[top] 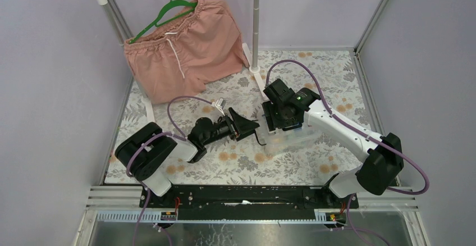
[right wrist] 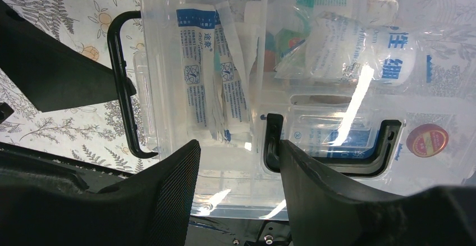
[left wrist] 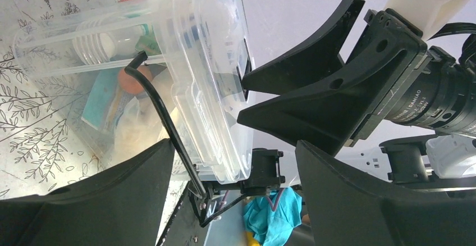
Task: Organize the medicine kit
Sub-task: Close the medicine box at the center of the board.
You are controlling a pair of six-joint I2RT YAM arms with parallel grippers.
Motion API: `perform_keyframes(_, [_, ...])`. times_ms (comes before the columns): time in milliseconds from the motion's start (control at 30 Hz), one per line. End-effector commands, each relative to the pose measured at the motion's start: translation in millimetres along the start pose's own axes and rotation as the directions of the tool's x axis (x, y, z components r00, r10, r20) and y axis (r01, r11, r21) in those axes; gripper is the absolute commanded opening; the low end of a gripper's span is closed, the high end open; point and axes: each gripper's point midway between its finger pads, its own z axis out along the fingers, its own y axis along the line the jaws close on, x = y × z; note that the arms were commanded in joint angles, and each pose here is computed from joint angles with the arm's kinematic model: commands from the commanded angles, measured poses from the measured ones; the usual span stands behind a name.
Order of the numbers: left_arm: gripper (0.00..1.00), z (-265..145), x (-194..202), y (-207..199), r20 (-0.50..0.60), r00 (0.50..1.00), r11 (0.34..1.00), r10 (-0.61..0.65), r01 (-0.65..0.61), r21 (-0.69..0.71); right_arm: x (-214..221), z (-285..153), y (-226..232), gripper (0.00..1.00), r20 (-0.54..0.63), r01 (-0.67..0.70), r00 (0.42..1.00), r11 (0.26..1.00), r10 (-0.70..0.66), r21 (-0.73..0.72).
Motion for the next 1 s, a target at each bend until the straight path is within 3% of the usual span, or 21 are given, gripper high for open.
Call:
perform_keyframes(0, [0.84,2.7,-4.5,-14.7,0.006,0.998,0.998,0.063,-0.063,0.027,35.6,20.6,6.7,0.61,-0.156,0.026,0.987,1.0,-0.028,-0.014])
perform_keyframes(333, [0.7,7.8,-3.6,-10.3,-0.007,0.999,0.998,0.052,-0.052,0.025,37.5,22.3,7.0,0.62,-0.16,0.025,0.987,1.0,-0.027,-0.016])
perform_keyframes(567, [0.54,9.6,-3.0,-12.6,-0.013,0.999,0.998,0.046,-0.046,0.045,39.3,22.4,6.9,0.62,-0.164,0.023,0.986,1.0,-0.026,-0.016])
perform_keyframes(967, [0.11,13.5,-3.9,-10.9,-0.016,0.999,0.998,0.043,-0.042,0.045,40.8,22.1,6.6,0.62,-0.168,0.023,0.985,1.0,-0.026,-0.015])
